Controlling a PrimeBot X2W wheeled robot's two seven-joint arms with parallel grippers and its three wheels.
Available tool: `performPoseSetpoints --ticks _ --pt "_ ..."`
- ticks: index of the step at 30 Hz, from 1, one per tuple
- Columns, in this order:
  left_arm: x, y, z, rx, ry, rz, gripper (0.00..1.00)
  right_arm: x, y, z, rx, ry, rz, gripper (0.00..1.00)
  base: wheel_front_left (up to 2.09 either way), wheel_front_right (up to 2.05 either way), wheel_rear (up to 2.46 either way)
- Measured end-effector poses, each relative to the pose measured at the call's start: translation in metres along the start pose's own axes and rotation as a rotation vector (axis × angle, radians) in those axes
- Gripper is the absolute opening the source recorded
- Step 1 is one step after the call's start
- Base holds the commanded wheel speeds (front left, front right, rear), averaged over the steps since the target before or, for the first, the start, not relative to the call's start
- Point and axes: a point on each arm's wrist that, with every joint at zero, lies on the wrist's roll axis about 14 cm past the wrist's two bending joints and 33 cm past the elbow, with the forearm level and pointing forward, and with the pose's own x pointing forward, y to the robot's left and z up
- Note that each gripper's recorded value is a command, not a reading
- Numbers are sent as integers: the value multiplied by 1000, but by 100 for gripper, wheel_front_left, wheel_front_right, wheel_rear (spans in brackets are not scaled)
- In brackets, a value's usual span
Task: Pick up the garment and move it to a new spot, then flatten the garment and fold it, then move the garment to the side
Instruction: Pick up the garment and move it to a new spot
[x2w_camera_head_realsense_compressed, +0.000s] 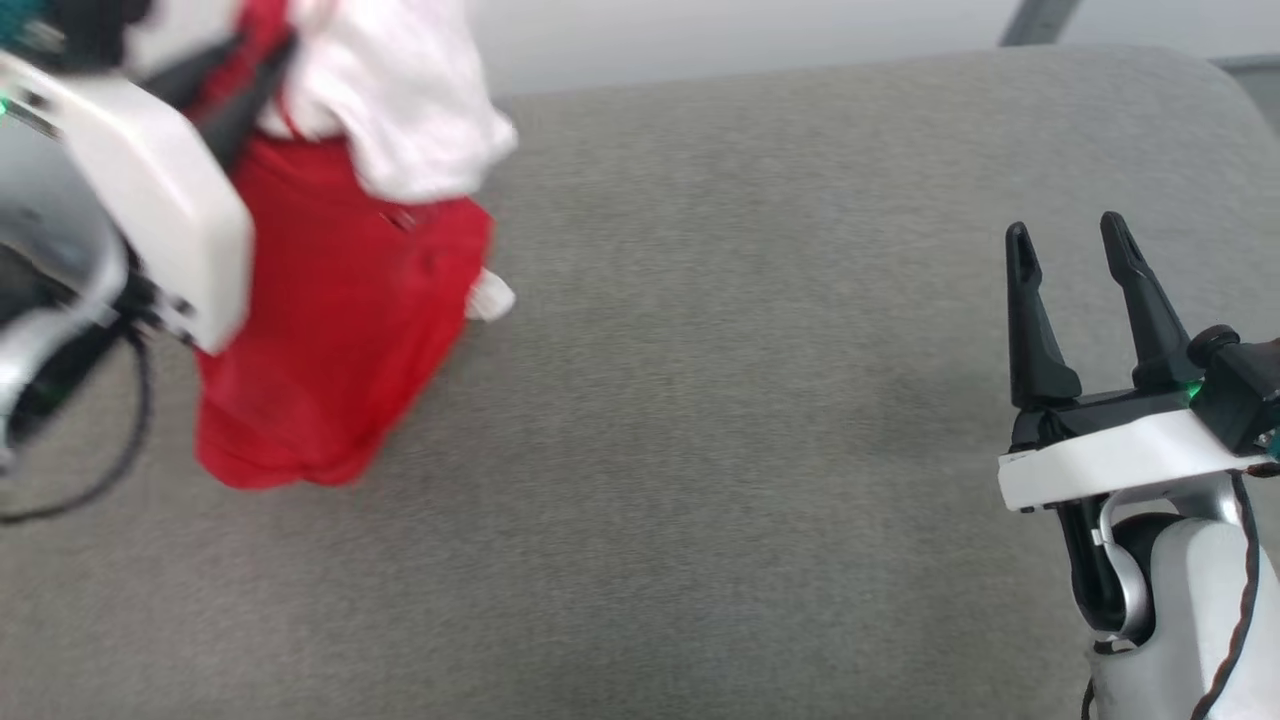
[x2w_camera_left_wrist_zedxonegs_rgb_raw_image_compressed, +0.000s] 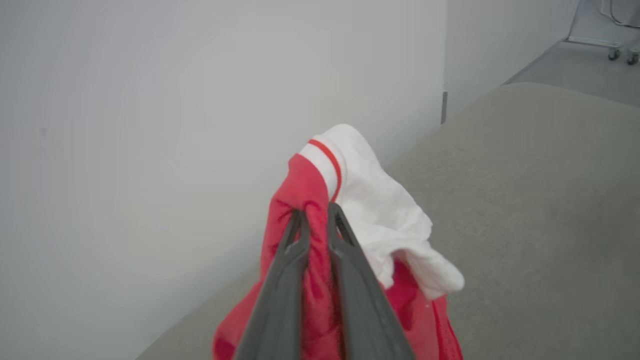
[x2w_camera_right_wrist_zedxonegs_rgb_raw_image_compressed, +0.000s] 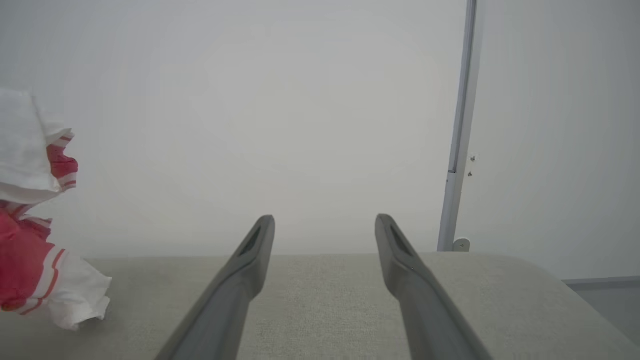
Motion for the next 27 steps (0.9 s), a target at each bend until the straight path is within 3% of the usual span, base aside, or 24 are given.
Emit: performPoseSetpoints --ticks 5,13,27 --pt "24 -65 -20 -7 62 -188 0 -16 -21 -7 10 20 -63 100 0 0 0" --pt "49 -145 -98 -79 284 -417 0 -29 -33 -26 41 53 -104 100 0 0 0" --pt "67 -201 -224 -127 642 -559 0 -38 -50 -53 65 95 -160 100 0 0 0"
